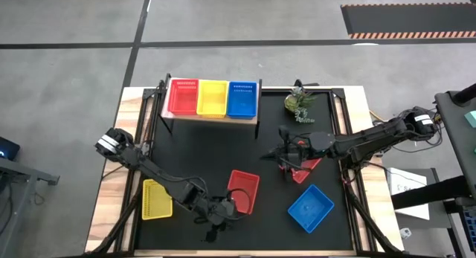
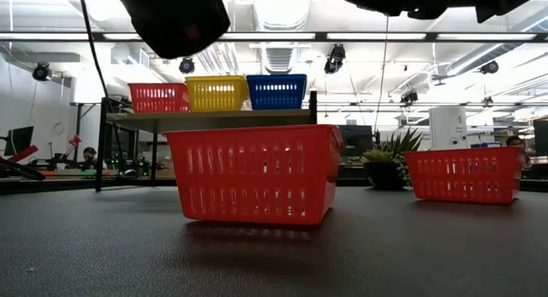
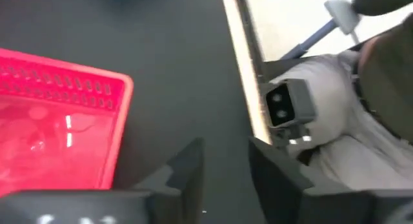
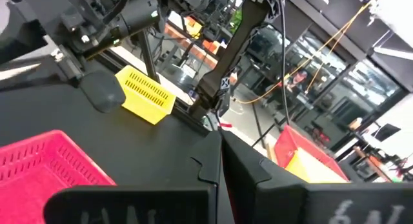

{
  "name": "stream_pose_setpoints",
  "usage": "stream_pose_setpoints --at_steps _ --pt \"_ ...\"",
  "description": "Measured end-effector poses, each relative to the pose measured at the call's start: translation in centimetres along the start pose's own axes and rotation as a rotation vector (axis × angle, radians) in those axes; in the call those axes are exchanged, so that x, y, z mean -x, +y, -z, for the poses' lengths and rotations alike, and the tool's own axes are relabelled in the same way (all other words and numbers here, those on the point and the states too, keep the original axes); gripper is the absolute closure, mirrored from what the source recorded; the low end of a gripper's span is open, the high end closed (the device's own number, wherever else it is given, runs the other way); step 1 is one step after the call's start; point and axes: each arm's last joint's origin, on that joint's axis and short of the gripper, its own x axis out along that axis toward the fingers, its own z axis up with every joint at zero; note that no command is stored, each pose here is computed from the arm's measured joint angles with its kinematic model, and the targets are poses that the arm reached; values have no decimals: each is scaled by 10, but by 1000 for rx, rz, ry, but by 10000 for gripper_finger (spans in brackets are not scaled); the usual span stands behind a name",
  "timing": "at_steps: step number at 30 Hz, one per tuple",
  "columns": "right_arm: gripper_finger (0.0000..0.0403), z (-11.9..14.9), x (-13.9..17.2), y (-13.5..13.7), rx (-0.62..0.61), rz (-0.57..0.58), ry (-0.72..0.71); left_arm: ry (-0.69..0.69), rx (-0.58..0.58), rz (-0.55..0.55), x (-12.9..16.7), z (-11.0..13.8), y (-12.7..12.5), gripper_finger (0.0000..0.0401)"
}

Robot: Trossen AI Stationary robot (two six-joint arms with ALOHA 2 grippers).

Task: Stack baskets on shelf by color
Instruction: Stack the left red bin on top of the red bin on the shelf

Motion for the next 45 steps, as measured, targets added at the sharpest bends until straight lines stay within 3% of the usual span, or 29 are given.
stream_pose_setpoints --at_steps 4,7,18,31,37,45 --pt "394 0 0 -1 40 7 -1 -12 -2 -64 -9 1 2 248" --pt "394 0 0 -2 42 9 0 -45 -23 -92 -11 -6 0 237" --pt "394 1 0 -3 23 9 8 -38 -161 -159 -24 -6 2 235" --pt "394 2 0 -2 3 2 17 -21 -209 -257 -28 1 10 235" --pt "394 3 0 -1 7 -4 26 37 -142 -297 -34 23 26 235" --pt "394 3 0 -1 7 -3 26 -16 -129 -280 -39 28 32 235"
